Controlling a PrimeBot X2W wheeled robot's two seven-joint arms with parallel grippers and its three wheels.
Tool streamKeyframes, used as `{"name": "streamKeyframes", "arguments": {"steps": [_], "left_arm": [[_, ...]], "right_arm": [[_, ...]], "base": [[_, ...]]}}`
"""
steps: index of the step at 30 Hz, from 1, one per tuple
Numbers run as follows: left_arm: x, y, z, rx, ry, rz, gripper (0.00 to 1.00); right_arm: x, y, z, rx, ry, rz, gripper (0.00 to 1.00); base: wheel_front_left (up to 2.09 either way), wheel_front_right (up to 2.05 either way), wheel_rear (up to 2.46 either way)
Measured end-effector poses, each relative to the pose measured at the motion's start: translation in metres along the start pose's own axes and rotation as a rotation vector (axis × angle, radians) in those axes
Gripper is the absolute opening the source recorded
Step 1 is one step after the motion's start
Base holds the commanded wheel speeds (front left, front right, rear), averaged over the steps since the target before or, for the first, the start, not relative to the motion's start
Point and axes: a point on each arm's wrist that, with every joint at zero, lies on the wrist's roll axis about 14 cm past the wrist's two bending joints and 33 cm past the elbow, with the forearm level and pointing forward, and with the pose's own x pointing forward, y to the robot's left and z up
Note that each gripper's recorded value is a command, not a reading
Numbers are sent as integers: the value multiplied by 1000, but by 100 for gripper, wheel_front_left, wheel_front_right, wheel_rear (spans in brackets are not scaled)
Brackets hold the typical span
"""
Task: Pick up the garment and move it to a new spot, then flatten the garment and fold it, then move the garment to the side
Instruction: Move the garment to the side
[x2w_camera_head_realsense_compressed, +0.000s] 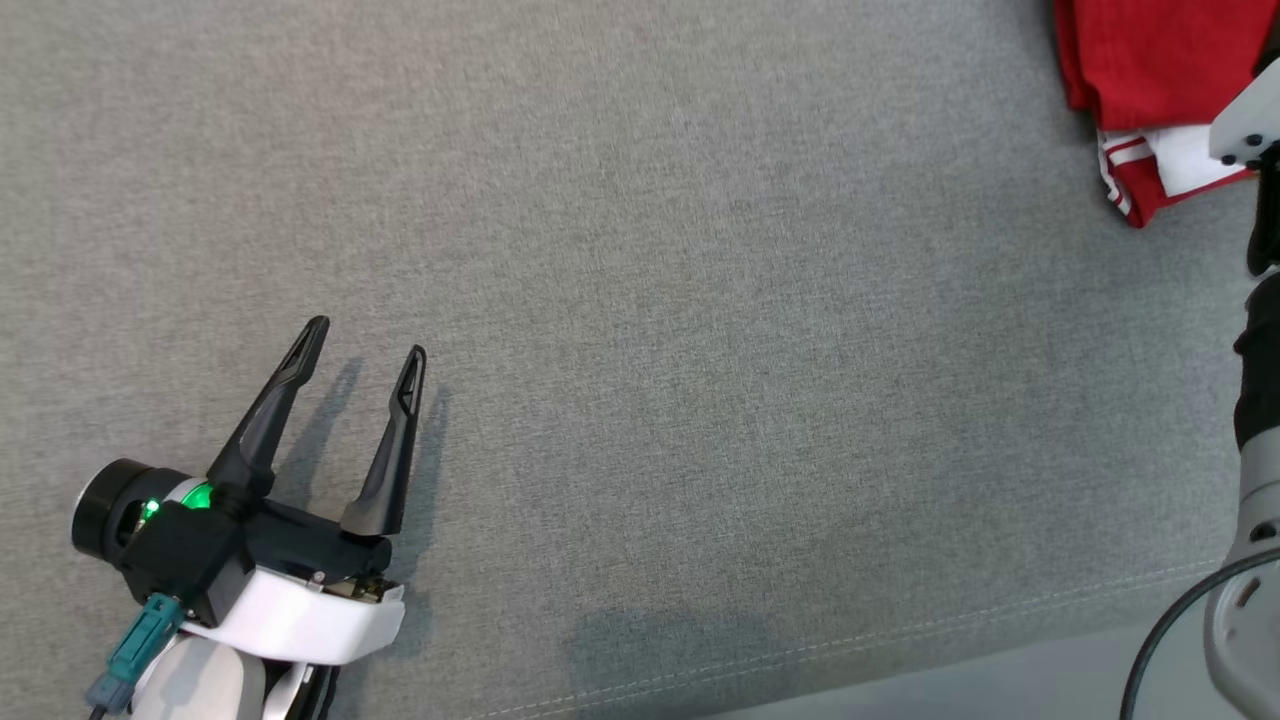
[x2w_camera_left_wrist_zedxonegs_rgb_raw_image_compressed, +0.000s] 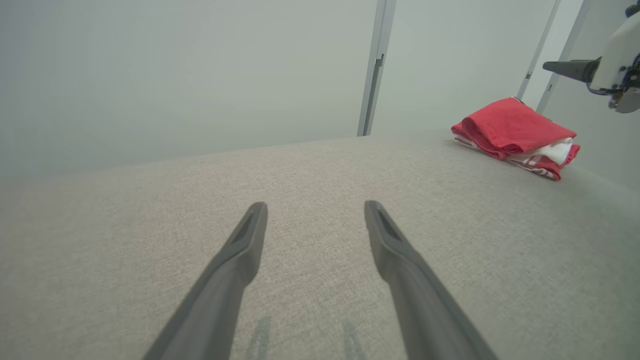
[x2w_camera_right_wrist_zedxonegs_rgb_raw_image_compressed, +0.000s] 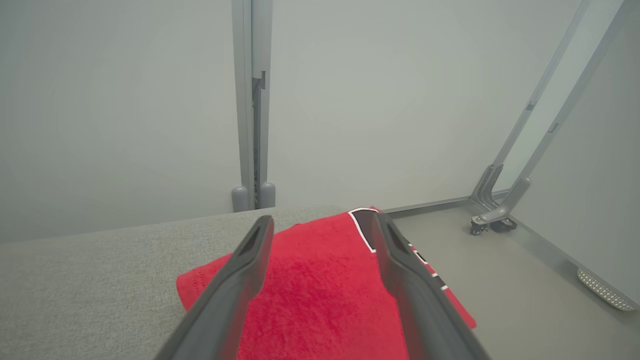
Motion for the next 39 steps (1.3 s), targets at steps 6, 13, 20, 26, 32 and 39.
{"name": "streamKeyframes", "arguments": {"steps": [6,13,20,26,32,39], "left_arm": [[-7,-1,25,3,-49,43,100],[-27,9,45,25,-70,140,100],[-51,14,69,-18,-123,242,100],[-76,14,77,-2,-135,285,100],[-100,10,88,13,-163,309,100],[-124,11,92,57,-176,355,100]], "right_arm": [[-24,23,18,22,-60,89,100],[-62,58,43,58,-141,217,100],[-108,77,62,93,-215,307,100],[-146,80,60,125,-242,348,100],[-187,81,65,170,-301,399,100],[-226,87,71,201,-361,466,100]], "base": [[0,0,0],[0,0,0],[0,0,0],[0,0,0],[0,0,0],[0,0,0]]}}
